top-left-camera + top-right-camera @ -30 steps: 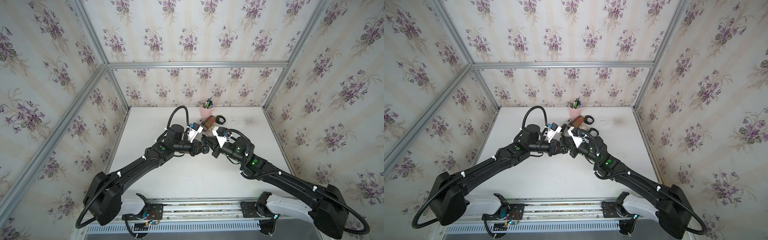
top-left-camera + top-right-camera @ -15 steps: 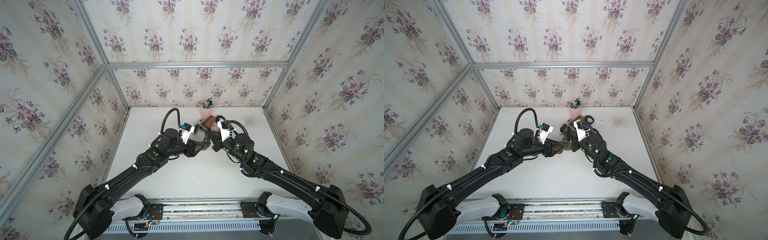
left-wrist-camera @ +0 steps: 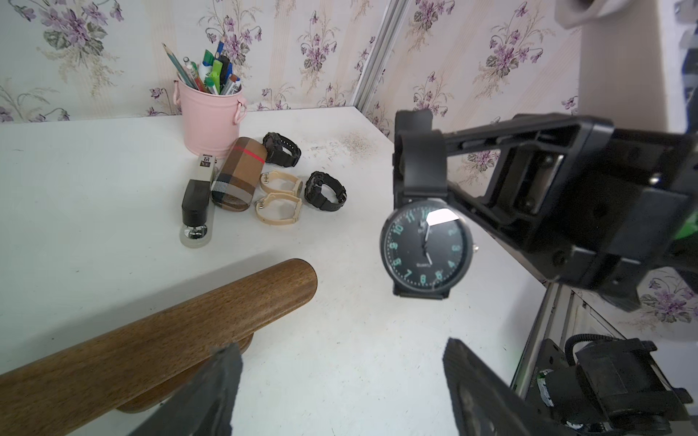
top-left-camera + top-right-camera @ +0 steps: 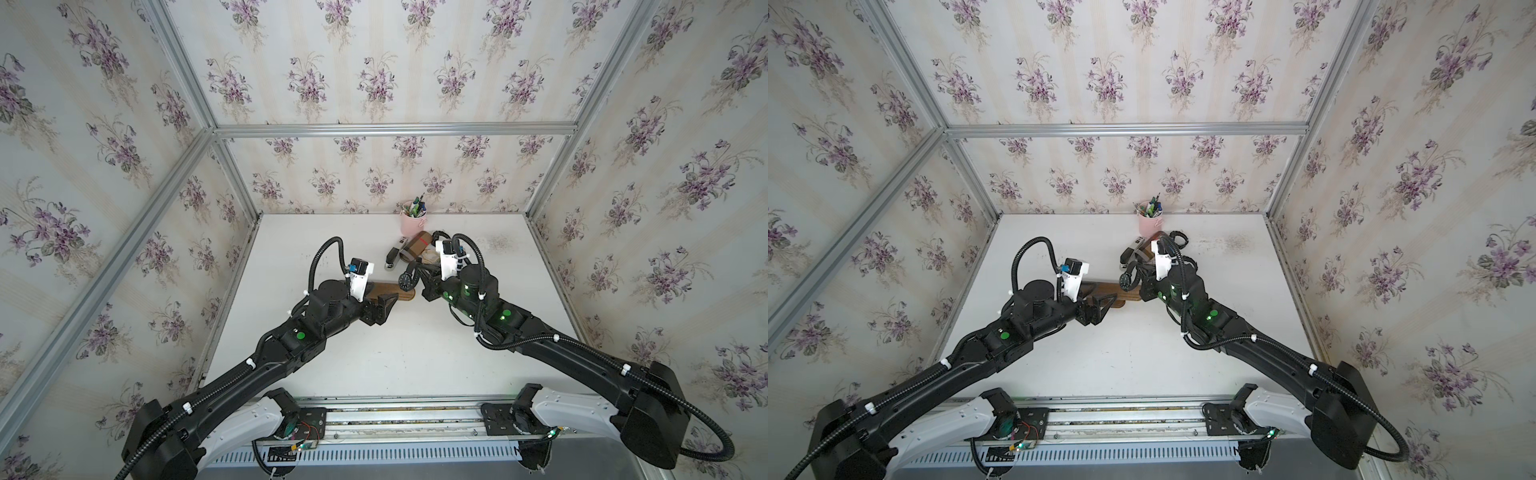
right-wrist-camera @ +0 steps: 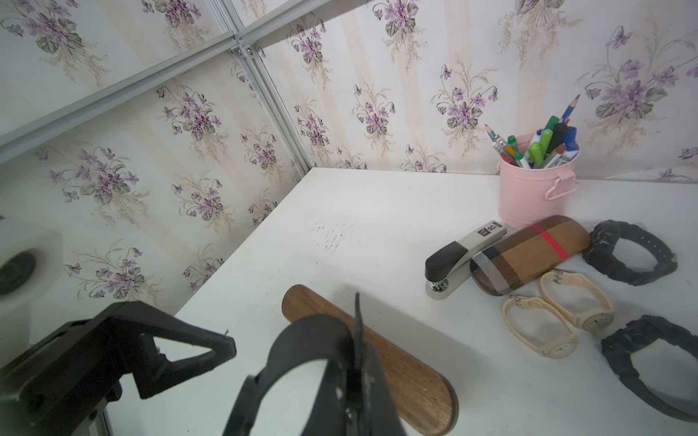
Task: Place watch on stand
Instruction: Pick up the watch at the center of the board.
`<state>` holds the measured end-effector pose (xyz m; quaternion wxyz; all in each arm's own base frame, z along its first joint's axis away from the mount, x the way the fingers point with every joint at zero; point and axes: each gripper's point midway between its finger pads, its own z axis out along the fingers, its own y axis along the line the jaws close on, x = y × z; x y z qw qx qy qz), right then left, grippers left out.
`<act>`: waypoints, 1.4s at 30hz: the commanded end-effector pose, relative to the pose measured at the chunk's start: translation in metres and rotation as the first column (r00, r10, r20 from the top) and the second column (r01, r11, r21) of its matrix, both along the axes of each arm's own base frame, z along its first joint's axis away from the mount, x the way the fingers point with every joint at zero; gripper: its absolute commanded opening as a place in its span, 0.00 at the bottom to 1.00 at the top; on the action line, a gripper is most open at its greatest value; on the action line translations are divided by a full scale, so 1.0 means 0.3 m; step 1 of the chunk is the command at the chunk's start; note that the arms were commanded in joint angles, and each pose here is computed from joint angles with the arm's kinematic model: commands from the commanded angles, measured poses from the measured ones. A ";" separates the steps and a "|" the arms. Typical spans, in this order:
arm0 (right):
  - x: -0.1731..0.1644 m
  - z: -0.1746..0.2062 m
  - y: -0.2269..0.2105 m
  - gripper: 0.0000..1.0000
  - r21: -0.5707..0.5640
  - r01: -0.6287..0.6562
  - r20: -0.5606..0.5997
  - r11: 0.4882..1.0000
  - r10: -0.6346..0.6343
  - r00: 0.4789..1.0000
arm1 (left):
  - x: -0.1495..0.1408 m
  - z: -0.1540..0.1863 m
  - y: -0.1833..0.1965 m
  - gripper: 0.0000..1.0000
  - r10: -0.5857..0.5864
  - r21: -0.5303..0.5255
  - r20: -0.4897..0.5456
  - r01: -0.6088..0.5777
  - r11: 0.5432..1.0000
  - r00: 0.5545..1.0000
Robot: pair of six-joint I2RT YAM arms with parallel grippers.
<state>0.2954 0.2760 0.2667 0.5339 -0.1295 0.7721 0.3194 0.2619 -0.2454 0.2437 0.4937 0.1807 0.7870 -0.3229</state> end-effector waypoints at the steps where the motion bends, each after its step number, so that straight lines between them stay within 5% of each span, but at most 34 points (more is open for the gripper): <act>1: -0.009 0.035 0.018 0.00 0.048 -0.029 0.024 0.998 0.028 0.999 | -0.001 0.066 -0.022 0.90 -0.025 -0.054 0.060 0.029 0.998 0.998; 17: -0.044 0.042 0.052 0.00 0.045 -0.063 0.071 0.997 0.060 0.996 | -0.014 0.048 -0.147 0.91 -0.143 -0.075 -0.062 0.138 0.988 0.988; 42: -0.050 0.022 0.066 0.00 -0.011 -0.068 0.088 0.998 0.069 0.994 | -0.014 0.020 -0.165 0.60 -0.165 -0.049 -0.092 0.161 0.986 0.982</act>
